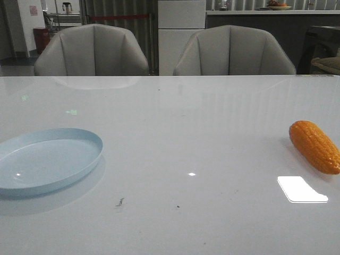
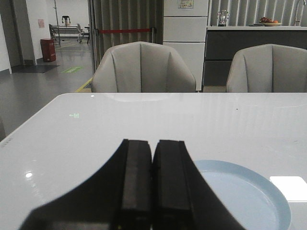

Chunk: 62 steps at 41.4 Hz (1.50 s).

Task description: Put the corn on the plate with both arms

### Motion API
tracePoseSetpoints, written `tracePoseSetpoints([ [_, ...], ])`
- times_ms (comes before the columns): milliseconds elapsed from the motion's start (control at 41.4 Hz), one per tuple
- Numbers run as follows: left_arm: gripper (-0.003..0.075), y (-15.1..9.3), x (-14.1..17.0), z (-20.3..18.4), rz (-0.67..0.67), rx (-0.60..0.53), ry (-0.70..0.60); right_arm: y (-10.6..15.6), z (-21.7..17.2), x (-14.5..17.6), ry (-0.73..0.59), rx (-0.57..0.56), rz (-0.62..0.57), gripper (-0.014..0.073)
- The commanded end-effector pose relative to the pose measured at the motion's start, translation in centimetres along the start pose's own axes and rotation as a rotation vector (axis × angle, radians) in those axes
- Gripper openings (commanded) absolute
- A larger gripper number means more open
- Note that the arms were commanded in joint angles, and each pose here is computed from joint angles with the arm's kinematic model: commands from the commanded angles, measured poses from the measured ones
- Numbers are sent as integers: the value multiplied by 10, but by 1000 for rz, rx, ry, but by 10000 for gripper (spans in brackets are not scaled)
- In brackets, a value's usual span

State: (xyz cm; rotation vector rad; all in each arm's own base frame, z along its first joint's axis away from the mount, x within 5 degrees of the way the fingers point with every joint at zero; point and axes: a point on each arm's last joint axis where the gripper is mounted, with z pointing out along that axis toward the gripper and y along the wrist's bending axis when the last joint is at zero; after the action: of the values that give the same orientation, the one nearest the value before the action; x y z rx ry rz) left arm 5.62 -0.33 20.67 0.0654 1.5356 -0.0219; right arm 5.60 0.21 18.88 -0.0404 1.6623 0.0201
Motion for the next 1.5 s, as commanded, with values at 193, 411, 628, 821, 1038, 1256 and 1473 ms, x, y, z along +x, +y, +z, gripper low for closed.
tracePoseSetpoints([
  [193, 88, 0, 4, 0, -16, -9, -60, 0, -3, -16, -119, -1, 4, 57],
  [411, 88, 0, 4, 0, -16, -9, -60, 0, -3, -16, -119, -1, 4, 57],
  [628, 88, 0, 4, 0, -16, -9, -60, 0, -3, -16, -119, -1, 4, 57],
  [821, 88, 0, 4, 0, -16, -9, -60, 0, -3, -16, -119, -1, 4, 57],
  [1038, 88, 1, -3, -1, -16, -17, -145, 0, -4, -21, -172, 0, 4, 57],
  [1256, 88, 4, -30, -9, -15, -42, -436, 0, -9, -39, -386, 1, 19, 57],
  [1473, 89, 5, -72, -21, -14, -47, -594, -1, -35, -91, -728, -38, 124, 57],
])
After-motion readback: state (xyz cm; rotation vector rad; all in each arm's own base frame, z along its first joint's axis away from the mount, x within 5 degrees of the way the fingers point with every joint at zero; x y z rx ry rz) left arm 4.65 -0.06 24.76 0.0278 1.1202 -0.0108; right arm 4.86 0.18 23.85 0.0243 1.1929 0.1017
